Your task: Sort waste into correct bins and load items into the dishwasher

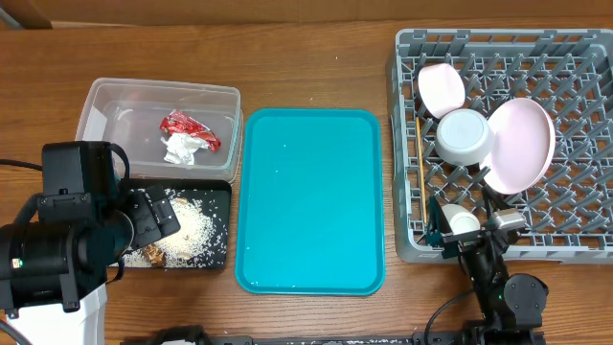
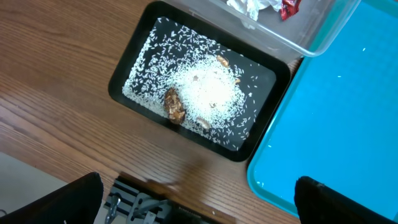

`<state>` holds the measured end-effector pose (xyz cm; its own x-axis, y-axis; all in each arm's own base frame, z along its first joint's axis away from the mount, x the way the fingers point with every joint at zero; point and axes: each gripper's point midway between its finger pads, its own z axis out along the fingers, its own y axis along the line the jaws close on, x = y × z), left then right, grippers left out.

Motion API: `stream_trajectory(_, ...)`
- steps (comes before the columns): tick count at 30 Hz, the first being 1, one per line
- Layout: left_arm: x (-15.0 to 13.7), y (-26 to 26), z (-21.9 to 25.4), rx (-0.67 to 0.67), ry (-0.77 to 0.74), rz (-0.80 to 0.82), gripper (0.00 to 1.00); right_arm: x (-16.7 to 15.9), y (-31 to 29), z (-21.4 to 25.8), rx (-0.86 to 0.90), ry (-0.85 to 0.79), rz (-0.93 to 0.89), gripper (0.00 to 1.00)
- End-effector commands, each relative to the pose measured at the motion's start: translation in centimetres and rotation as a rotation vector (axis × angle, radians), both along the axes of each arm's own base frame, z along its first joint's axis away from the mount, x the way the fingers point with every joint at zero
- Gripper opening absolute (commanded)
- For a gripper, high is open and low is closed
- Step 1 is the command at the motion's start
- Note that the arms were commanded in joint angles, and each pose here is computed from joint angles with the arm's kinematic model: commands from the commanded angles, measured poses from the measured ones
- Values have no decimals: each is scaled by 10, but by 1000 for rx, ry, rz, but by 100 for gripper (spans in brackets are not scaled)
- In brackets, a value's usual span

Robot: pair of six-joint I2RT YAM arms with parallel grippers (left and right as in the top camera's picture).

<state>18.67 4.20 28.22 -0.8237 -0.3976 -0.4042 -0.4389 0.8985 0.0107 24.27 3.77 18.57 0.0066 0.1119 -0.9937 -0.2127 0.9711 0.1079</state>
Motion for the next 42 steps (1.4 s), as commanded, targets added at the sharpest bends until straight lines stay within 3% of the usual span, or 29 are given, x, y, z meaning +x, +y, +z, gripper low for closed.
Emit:
stream_trajectory(1, 0, 2, 0, 0, -2, 21, 100, 1, -4, -7, -7, 16, -22, 100)
stream_trajectory(31, -7, -1, 3, 8, -36, 5, 100, 1, -4, -12, -8, 37, -22, 100)
stream_trajectory(34, 6, 7, 12, 72, -160, 4, 100, 1, -4, -12, -8, 37, -22, 100)
stream_trajectory(37, 41, -4, 21, 49, -394, -43, 100, 1, -4, -12, -8, 37, -22, 100)
stream_trajectory(42, 80, -41, 24, -4, -728, -257, 100, 1, -4, -12, -8, 37, -22, 100)
